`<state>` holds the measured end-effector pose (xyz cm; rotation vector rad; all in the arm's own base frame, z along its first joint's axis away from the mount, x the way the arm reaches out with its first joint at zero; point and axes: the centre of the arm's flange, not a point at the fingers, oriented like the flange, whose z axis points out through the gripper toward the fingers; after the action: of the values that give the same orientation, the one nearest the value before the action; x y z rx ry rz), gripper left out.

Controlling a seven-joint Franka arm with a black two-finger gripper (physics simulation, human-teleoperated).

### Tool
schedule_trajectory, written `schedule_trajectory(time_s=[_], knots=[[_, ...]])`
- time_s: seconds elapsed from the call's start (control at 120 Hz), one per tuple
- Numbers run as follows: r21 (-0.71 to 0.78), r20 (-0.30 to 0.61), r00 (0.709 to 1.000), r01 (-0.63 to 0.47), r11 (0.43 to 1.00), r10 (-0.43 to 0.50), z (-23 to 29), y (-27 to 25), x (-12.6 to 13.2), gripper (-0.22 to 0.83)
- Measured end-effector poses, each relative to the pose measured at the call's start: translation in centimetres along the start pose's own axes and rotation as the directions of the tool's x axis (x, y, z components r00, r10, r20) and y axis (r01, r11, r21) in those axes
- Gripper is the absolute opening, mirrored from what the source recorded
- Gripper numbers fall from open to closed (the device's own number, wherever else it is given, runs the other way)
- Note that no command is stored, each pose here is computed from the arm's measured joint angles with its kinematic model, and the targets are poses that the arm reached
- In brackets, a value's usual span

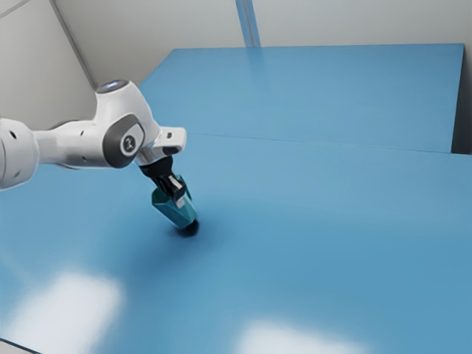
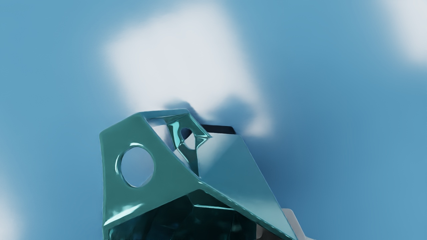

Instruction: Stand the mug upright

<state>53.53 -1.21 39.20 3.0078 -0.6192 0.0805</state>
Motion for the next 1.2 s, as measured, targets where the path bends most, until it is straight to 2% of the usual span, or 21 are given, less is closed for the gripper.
schedule_trajectory(time_s=[0.333,0.542,0.625,0.725,0.867,1.108,1.2], knots=[[0.002,0.009,1.000,0.010,1.000,-0.010,2.3,3.9,1.0,-0.17],[0.012,0.007,0.999,0.040,0.999,-0.040,2.5,3.8,0.7,0.27],[0.017,0.002,0.998,0.061,0.998,-0.061,2.2,3.2,0.4,0.39],[0.024,-0.007,0.996,0.086,0.996,-0.086,1.8,2.5,0.2,0.47],[0.068,-0.057,0.992,0.116,0.991,-0.113,-2.6,1.8,-0.1,0.54],[0.084,-0.134,0.984,0.129,0.988,-0.117,-13.2,1.4,3.1,0.59],[0.078,-0.137,0.983,0.133,0.988,-0.122,-17.0,1.3,4.0,0.60]])
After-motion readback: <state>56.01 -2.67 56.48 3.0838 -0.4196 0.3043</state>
